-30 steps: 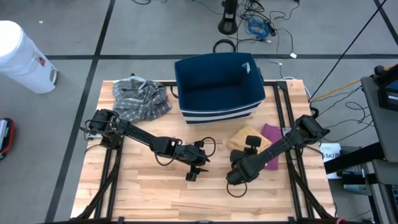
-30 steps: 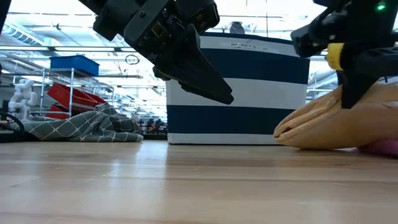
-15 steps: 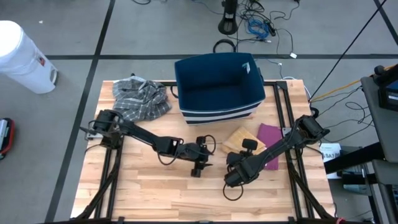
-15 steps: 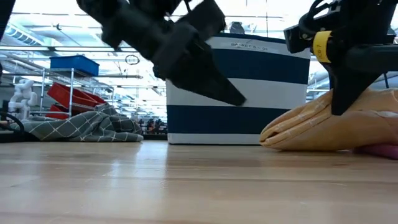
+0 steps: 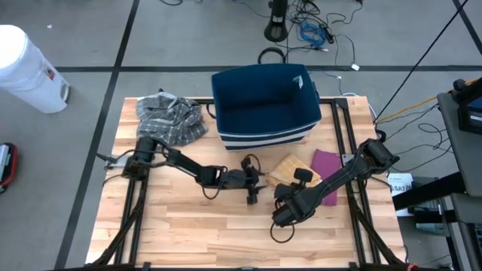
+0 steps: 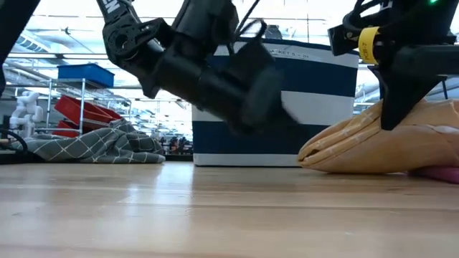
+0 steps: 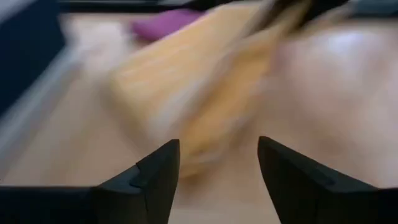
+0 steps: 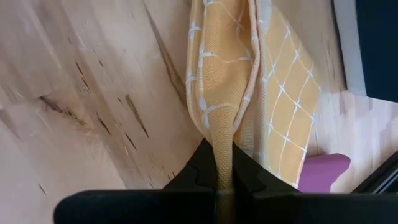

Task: Fold towel
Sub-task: Fold the yellow towel

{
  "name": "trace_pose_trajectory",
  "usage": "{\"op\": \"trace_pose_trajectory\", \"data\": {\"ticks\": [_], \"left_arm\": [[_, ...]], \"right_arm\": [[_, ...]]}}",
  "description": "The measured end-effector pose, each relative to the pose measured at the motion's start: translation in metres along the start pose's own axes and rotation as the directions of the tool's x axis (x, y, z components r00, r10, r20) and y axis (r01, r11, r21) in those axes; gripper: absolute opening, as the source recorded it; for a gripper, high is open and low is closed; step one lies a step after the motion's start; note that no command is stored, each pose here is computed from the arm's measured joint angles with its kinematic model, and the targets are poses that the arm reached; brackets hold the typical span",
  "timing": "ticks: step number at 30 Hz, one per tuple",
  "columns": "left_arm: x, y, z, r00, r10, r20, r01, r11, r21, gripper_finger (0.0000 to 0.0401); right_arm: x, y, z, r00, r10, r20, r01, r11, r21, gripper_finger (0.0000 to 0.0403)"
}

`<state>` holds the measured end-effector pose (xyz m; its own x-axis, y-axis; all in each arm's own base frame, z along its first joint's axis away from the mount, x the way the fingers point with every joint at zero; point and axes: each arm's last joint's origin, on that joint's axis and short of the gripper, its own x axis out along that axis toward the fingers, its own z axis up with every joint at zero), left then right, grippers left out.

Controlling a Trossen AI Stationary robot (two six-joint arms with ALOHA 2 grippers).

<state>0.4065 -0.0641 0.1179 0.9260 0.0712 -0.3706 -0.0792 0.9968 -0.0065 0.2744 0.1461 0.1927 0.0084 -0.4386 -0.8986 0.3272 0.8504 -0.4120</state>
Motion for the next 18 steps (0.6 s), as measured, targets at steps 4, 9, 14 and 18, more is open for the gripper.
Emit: {"op": "trace_pose_trajectory", "data": {"ticks": [4,9,14,18], "left_arm": [[-0.002,-0.011,0.000,0.996,-0.093,0.003,0.092,0.988,0.121,0.0222],[-0.007,-0.025,-0.004,0.999,0.054,-0.002,-0.047,0.883,0.467,0.0222],[-0.008,-0.024,0.005,0.988,0.121,0.096,-0.154,0.828,0.539,0.0222],[-0.005,-0.013,0.009,0.981,0.156,0.117,-0.194,0.831,0.522,0.0222]], "right_arm": [[-0.004,-0.004,0.000,1.000,-0.001,0.029,0.000,1.000,0.013,0.0000],[-0.013,-0.009,-0.001,0.998,0.013,0.069,-0.017,0.999,0.050,0.0000],[-0.019,-0.011,0.000,0.994,0.044,0.103,-0.052,0.996,0.070,0.0000],[-0.019,-0.008,0.002,0.989,0.072,0.128,-0.081,0.995,0.062,0.0000]]}}
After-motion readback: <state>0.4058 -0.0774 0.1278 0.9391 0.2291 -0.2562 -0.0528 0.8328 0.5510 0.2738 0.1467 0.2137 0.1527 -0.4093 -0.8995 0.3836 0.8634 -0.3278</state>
